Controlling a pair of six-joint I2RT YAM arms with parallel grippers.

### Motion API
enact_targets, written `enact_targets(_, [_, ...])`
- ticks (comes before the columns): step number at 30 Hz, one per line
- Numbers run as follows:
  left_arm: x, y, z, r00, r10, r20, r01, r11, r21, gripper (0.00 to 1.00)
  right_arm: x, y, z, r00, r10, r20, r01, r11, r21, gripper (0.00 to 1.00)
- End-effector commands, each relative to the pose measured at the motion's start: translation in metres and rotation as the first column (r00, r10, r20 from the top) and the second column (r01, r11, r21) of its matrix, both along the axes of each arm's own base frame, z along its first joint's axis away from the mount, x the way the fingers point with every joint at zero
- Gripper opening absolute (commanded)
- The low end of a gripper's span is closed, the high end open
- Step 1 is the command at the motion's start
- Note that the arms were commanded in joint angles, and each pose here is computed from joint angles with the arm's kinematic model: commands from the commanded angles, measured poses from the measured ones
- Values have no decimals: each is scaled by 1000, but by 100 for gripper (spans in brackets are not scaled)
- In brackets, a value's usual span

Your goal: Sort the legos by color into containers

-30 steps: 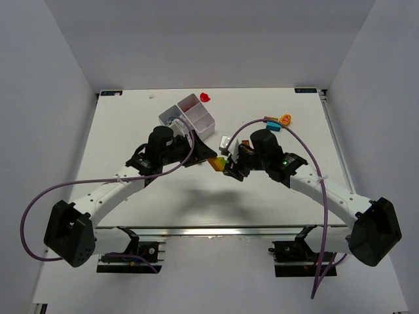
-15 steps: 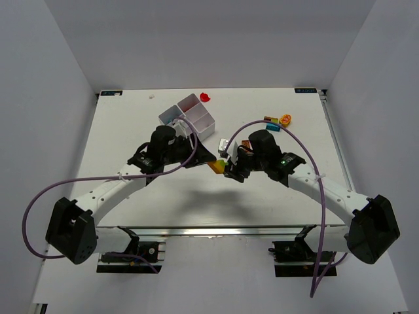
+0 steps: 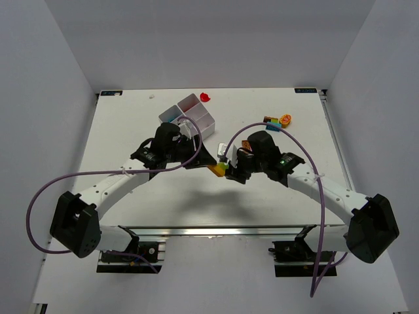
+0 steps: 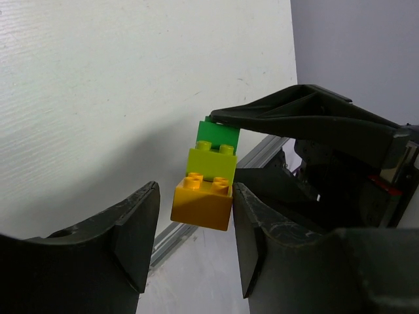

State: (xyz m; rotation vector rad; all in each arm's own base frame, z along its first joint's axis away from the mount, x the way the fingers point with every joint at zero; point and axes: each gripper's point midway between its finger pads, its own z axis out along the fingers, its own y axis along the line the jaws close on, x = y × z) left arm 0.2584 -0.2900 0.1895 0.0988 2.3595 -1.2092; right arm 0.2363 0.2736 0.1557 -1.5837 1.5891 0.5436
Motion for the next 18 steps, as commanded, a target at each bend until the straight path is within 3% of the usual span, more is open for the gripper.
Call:
enact_targets(1, [-4, -2, 8, 999, -38, 19, 38, 999, 5, 58, 3, 9, 13, 998, 35, 48, -37, 999, 28, 7])
enact_targets(9, [-4, -6, 10, 999, -45, 8, 45, 999, -19, 56, 4, 11, 10, 999, 22, 25, -23, 999, 34, 7])
enact_targets(14, [-6, -6, 9, 999, -42, -1, 42, 999, -17, 65, 4, 11, 9, 1000, 12, 14, -12, 999, 35, 7])
enact_targets(18, [-6, -5, 10, 999, -38, 3, 38, 999, -24, 66, 4, 10, 6, 1000, 9, 12, -9, 1000, 29, 7])
